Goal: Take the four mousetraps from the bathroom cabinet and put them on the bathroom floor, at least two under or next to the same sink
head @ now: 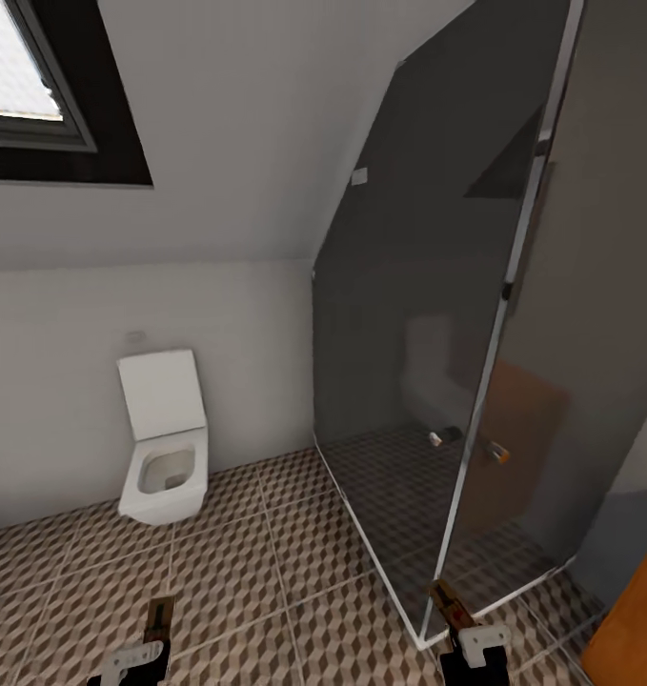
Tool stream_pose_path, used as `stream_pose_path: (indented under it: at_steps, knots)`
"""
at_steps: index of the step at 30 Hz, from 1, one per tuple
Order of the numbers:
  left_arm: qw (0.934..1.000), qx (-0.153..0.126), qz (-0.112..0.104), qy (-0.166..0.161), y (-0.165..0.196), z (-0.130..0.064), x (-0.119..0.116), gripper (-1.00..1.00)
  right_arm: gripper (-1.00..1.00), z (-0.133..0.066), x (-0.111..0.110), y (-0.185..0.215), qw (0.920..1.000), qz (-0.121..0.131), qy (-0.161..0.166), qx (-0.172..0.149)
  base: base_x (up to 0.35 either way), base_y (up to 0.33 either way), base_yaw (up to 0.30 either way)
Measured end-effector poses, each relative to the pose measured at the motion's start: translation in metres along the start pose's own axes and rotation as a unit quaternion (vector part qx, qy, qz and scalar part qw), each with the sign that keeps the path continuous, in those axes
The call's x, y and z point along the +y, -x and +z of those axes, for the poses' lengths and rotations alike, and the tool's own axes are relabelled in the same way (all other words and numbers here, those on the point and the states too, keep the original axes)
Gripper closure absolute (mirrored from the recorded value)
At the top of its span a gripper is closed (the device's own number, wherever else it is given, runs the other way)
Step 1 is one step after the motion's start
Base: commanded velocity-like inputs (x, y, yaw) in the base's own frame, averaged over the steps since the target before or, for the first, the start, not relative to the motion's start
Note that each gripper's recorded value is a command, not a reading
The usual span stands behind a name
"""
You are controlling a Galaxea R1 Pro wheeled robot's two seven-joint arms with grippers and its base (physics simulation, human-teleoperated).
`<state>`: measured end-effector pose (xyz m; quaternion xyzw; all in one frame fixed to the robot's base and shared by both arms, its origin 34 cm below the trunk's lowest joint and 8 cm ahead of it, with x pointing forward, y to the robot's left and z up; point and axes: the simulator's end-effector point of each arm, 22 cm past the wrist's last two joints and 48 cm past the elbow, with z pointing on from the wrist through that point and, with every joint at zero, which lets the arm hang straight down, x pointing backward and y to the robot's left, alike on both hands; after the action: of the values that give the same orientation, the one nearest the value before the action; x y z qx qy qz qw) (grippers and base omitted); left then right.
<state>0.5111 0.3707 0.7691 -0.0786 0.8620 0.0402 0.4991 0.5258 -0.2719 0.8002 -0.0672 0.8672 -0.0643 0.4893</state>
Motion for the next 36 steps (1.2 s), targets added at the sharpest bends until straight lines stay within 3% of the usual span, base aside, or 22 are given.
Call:
stream_pose_path:
  at_steps: [14, 36]
  knots:
    - [1.0000, 0.000, 0.000, 0.000, 0.0001, 0.0000, 0.0000, 1.00, 1.00, 0.0000, 0.0001, 0.0000, 1.0000, 0.000, 0.000, 0.000, 0.000, 0.002, 0.285]
    - [1.0000, 0.000, 0.000, 0.000, 0.0001, -0.0001, 0.0000, 1.00, 1.00, -0.0001, 0.0000, 0.0000, 1.0000, 0.000, 0.000, 0.000, 0.004, 0.114, 0.274]
